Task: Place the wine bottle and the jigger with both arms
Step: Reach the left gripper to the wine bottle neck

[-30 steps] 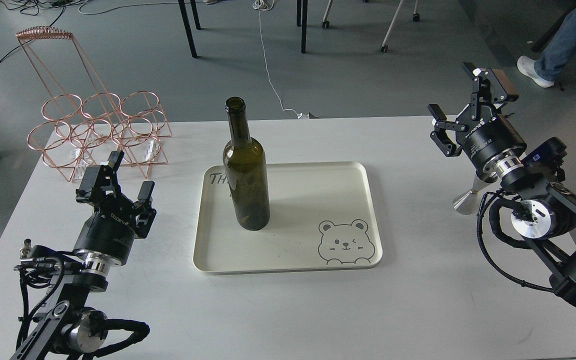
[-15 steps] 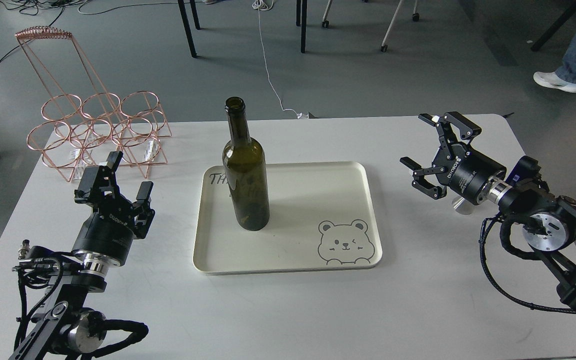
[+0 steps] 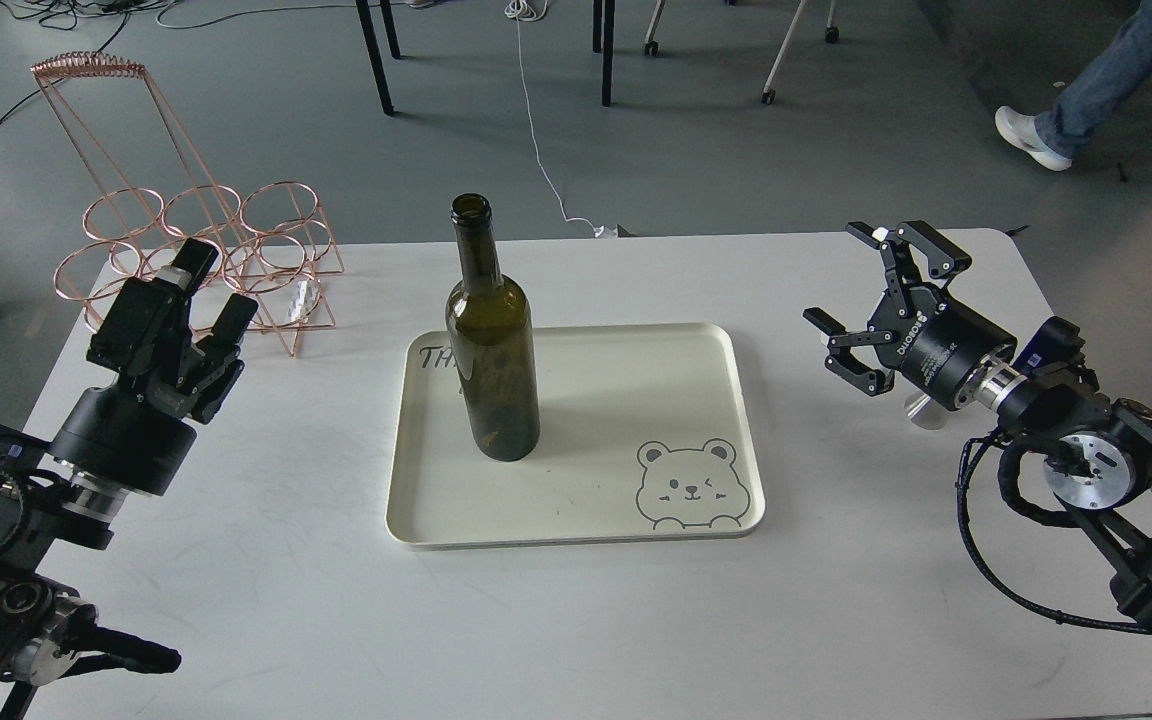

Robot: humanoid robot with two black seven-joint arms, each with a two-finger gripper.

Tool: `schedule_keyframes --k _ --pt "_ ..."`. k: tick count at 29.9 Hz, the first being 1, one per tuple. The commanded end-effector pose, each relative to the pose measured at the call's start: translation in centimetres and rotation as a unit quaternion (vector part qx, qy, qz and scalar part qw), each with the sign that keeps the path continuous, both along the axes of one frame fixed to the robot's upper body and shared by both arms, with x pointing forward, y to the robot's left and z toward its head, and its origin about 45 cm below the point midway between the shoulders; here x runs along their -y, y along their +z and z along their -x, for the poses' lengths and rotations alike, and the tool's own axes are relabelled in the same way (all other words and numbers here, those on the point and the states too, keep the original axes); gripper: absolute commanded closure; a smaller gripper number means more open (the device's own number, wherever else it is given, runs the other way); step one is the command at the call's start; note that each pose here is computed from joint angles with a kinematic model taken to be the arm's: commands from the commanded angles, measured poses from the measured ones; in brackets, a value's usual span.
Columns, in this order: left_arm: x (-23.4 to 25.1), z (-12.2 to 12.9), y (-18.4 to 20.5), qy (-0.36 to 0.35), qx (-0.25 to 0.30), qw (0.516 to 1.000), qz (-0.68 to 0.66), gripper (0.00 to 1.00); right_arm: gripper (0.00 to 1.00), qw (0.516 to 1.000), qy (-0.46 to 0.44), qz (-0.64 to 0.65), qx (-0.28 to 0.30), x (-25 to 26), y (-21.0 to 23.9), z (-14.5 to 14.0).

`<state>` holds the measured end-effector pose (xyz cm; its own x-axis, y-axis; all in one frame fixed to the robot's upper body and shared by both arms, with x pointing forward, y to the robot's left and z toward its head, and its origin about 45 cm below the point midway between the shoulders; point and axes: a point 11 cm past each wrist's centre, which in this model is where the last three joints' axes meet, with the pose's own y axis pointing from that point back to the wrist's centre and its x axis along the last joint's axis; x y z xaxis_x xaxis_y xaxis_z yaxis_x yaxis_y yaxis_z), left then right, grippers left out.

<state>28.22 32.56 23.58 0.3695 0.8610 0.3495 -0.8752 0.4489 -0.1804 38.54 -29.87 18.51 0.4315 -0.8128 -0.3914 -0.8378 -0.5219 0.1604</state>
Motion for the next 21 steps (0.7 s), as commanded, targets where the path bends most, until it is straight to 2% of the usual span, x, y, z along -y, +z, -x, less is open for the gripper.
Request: schedule_keyframes --k 1,7,14,21 --pt "0.6 -0.6 1.8 -0.052 0.041 0.985 -0.157 0.02 0.01 1.0 0.0 0.002 -0.002 0.0 -0.2 0.1" --pt "2.7 -3.3 4.4 -0.105 0.133 0.909 -0.381 0.02 0.01 1.0 0.001 0.002 -0.005 0.0 -0.5 0.3" --pt "4.8 -4.7 6.9 -0.135 0.188 0.866 -0.444 0.02 0.01 1.0 0.0 0.003 -0.007 0.0 -0.7 0.5" --pt "7.0 -5.2 6.7 -0.167 0.209 0.84 -0.472 0.02 0.01 1.0 -0.003 0.001 -0.005 0.1 -0.7 0.5"
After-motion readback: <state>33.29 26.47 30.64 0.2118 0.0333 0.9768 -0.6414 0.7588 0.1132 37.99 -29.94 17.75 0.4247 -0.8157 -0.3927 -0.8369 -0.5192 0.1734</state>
